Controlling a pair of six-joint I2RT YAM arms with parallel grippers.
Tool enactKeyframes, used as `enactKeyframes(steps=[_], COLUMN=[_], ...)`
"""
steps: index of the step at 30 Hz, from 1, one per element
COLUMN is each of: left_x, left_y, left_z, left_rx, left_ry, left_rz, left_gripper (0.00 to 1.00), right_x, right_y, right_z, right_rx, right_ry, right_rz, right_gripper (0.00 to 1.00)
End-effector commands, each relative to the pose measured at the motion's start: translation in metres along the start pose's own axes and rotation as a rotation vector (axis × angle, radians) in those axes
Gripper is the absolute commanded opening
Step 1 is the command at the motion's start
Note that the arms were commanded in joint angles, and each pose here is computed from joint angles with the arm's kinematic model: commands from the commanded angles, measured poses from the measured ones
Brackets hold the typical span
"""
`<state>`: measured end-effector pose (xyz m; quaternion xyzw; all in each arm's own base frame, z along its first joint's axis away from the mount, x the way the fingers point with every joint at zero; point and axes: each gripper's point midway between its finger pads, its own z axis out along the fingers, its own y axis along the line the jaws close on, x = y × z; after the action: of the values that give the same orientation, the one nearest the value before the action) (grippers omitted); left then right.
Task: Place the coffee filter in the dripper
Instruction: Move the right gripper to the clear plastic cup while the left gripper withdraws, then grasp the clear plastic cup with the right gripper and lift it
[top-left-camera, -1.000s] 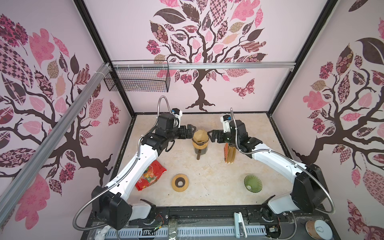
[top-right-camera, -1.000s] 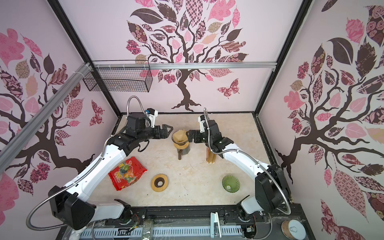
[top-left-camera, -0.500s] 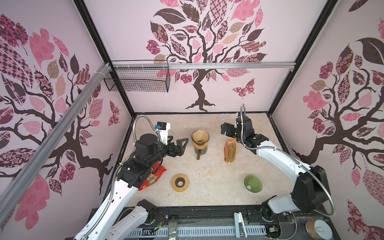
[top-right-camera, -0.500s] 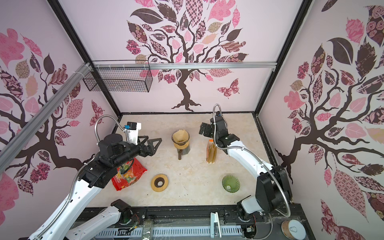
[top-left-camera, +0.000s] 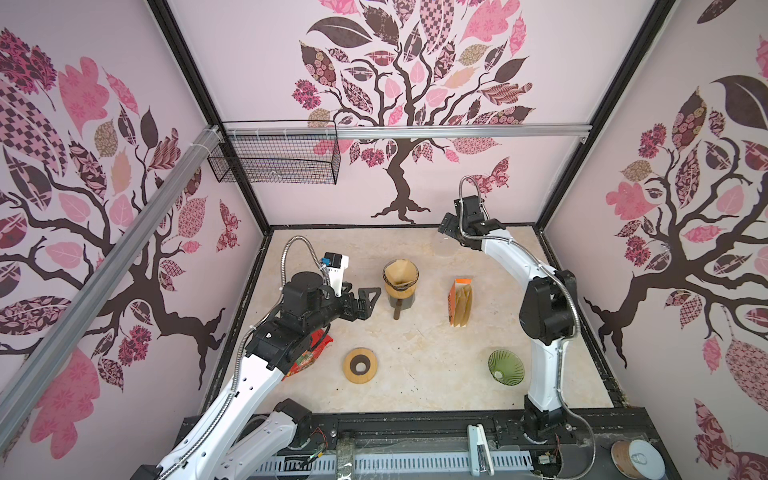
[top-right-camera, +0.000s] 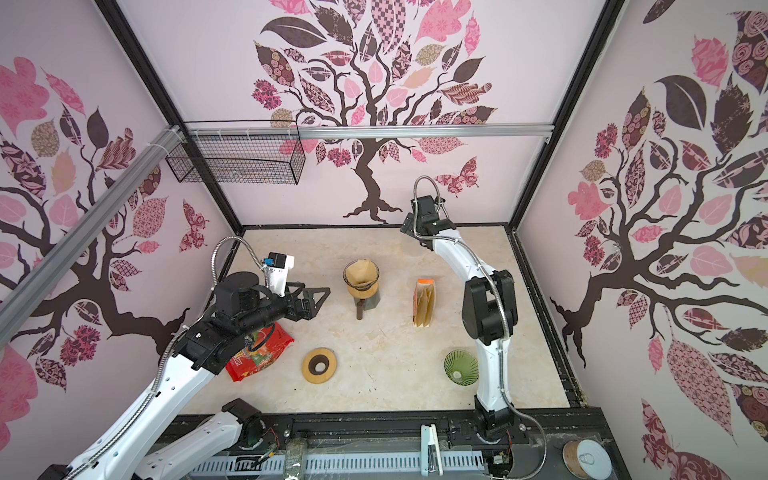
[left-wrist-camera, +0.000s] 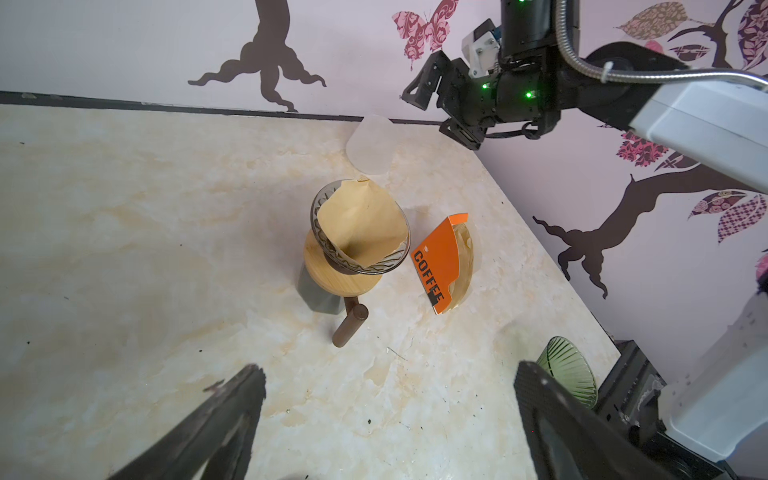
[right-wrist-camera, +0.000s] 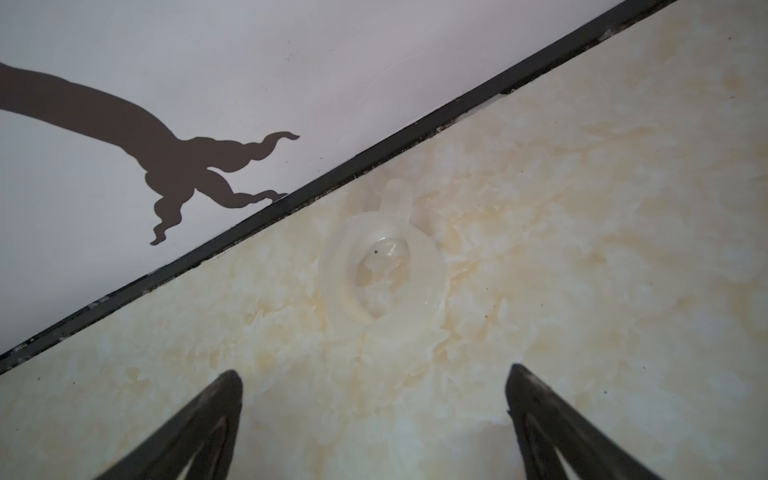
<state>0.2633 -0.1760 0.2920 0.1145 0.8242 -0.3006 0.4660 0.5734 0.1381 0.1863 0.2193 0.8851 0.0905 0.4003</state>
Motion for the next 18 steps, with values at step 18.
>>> enactKeyframes(steps=[18], left_x=[0.0], left_y=[-0.006], left_z=[0.0], left_rx=[0.051], left_ry=[-0.019], left_rz=[-0.012], left_gripper=[0.97], right_x=[0.029], right_y=[0.005], right_z=[0.095], right_rx=[0.059], right_ry=[0.069], right_rz=[-0.069], right_gripper=[1.0])
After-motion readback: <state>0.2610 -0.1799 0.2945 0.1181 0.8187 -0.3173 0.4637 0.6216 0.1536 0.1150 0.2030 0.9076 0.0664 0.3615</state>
